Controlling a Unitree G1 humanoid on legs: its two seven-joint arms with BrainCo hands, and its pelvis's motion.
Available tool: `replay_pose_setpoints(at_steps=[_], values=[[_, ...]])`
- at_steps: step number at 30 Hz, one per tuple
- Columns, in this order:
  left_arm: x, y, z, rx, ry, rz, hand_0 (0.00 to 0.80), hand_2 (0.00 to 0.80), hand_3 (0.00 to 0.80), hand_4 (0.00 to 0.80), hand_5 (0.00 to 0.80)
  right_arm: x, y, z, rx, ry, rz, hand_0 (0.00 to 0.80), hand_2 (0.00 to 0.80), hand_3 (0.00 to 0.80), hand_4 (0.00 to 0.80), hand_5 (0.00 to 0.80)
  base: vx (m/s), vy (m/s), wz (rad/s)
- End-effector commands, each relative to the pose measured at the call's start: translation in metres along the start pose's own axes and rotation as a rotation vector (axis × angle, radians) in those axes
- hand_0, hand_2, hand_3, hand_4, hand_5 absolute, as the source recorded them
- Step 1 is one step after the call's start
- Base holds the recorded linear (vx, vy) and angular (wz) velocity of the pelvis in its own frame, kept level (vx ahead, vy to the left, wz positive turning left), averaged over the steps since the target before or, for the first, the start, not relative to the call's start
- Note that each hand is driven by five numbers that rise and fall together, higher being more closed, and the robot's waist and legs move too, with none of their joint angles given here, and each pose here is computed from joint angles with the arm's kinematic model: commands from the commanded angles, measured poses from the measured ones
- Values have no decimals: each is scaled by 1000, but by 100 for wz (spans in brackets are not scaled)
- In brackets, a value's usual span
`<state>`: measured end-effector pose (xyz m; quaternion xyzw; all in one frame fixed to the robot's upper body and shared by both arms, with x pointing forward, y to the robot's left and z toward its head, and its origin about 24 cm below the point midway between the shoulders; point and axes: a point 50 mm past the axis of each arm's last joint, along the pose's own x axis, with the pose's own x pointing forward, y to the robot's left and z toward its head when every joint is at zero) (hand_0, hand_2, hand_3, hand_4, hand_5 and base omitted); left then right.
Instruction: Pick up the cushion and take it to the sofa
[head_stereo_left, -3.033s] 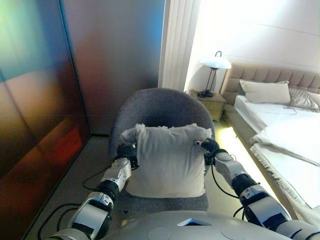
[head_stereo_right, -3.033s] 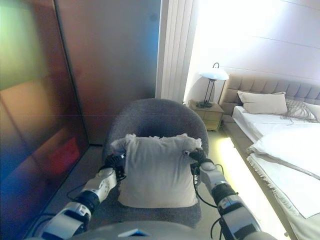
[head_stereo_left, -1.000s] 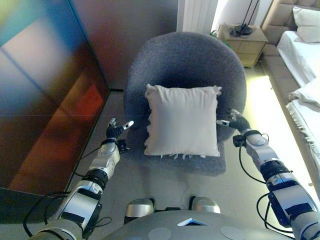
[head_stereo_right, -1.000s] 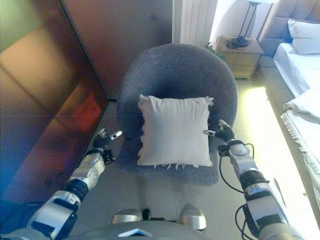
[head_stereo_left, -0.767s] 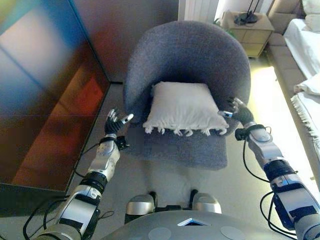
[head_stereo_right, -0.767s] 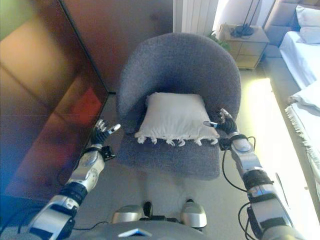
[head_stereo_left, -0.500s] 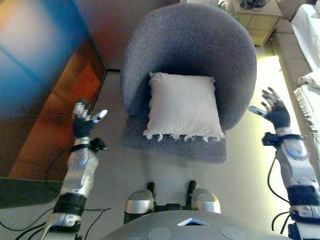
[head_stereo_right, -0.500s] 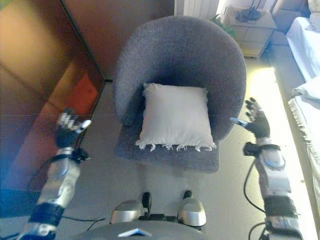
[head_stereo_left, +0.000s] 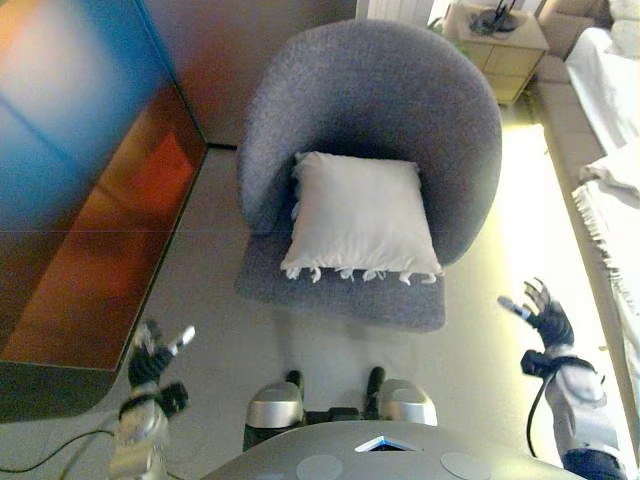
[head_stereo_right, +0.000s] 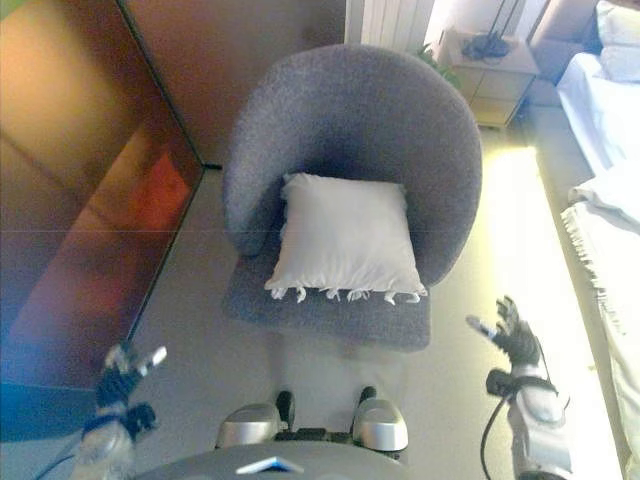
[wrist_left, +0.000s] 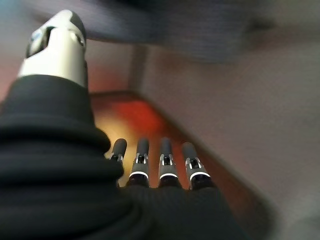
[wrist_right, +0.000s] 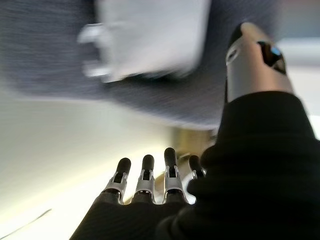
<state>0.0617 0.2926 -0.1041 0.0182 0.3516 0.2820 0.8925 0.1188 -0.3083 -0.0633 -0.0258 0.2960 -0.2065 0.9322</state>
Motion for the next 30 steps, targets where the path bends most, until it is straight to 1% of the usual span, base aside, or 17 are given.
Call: replay_pose_setpoints(at_steps=[1, 2, 7, 9, 13, 16, 18, 20, 22, 25, 30], values=[[-5, 7, -19, 72, 59, 63, 0, 0, 0, 0, 0, 3, 5, -20, 7, 102, -36, 0, 0, 0, 0, 0, -67, -60, -1], [-6, 6, -31, 72, 137, 87, 0, 0, 0, 0, 0, 2, 7, -36, 30, 175, -54, 0, 0, 0, 0, 0, -69, -65, 0], [-13, -2, -65, 208, 316, 112, 0, 0, 0, 0, 0, -16, 28, -98, 61, 450, -66, 0, 0, 0, 0, 0, -63, -54, 0], [-19, -1, -77, 231, 384, 124, 0, 0, 0, 0, 0, -26, 33, -118, 24, 551, -61, 0, 0, 0, 0, 0, -90, -17, -1], [-31, -3, -101, 270, 578, 117, 0, 0, 0, 0, 0, -54, 47, -155, -136, 785, 14, 0, 0, 0, 0, 0, -119, -2, 0], [-39, -11, -113, 285, 714, 78, 0, 0, 0, 0, 0, -71, 56, -171, -226, 919, 64, 0, 0, 0, 0, 0, -115, 9, 1], [-40, -15, -114, 249, 750, 73, 0, 0, 0, 0, 0, -74, 59, -174, -248, 958, 79, 0, 0, 0, 0, 0, -88, 19, 0], [-41, -21, -116, 270, 781, 43, 0, 0, 0, 0, 0, -77, 65, -176, -263, 978, 101, 0, 0, 0, 0, 0, -80, 18, 0], [-38, -26, -113, 286, 770, 24, 0, 0, 0, 0, 0, -76, 68, -175, -287, 978, 117, 0, 0, 0, 0, 0, -76, 17, -1], [-34, -31, -110, 302, 778, -8, 0, 0, 0, 0, 0, -69, 68, -170, -305, 953, 116, 0, 0, 0, 0, 0, -69, 6, -2], [-28, -35, -104, 282, 781, -10, 0, 0, 0, 0, 0, -60, 63, -164, -307, 927, 101, 0, 0, 0, 0, 0, -62, -8, -2]])
